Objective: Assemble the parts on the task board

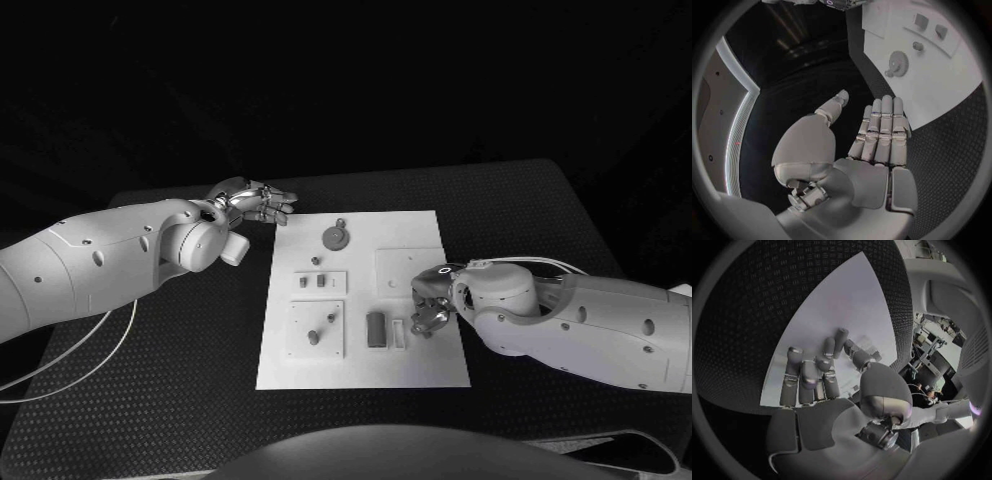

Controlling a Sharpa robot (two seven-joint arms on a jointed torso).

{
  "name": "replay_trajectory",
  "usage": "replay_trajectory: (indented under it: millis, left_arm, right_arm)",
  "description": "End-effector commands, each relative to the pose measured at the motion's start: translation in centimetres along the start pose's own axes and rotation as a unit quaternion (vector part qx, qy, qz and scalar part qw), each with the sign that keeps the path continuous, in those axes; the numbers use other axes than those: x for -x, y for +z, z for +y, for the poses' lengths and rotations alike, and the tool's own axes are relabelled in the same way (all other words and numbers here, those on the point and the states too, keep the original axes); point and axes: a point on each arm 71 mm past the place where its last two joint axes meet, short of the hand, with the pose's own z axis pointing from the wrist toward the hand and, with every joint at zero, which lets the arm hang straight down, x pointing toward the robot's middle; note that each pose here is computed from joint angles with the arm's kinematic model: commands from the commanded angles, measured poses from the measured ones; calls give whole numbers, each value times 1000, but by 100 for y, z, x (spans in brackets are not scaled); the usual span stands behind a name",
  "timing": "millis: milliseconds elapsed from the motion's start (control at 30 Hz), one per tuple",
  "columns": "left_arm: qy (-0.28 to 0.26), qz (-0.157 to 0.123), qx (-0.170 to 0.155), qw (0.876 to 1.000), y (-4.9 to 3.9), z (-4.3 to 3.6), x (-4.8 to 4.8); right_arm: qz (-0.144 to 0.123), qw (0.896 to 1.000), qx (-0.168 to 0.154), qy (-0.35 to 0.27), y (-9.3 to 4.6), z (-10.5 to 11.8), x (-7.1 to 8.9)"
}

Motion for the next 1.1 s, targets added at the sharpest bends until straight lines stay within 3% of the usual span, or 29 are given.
replay_trajectory:
  millis: [33, 400, 733, 967, 1100]
  left_arm:
    - [3, 7, -5, 1000, 0, -18, -19]
    - [3, 8, -5, 1000, -5, -21, -31]
    - [5, 9, -6, 1000, -4, -24, -38]
    - [6, 9, -6, 1000, -4, -25, -43]
    - [6, 8, -6, 1000, -6, -23, -38]
  right_arm:
    - [83, 996, -33, -26, 16, -111, -331]
    - [80, 996, -41, -4, 45, -169, -426]
    - [57, 996, -45, 42, 64, -217, -422]
    - [48, 989, -45, 134, 26, -257, -435]
    - [21, 976, -52, 212, -13, -322, -314]
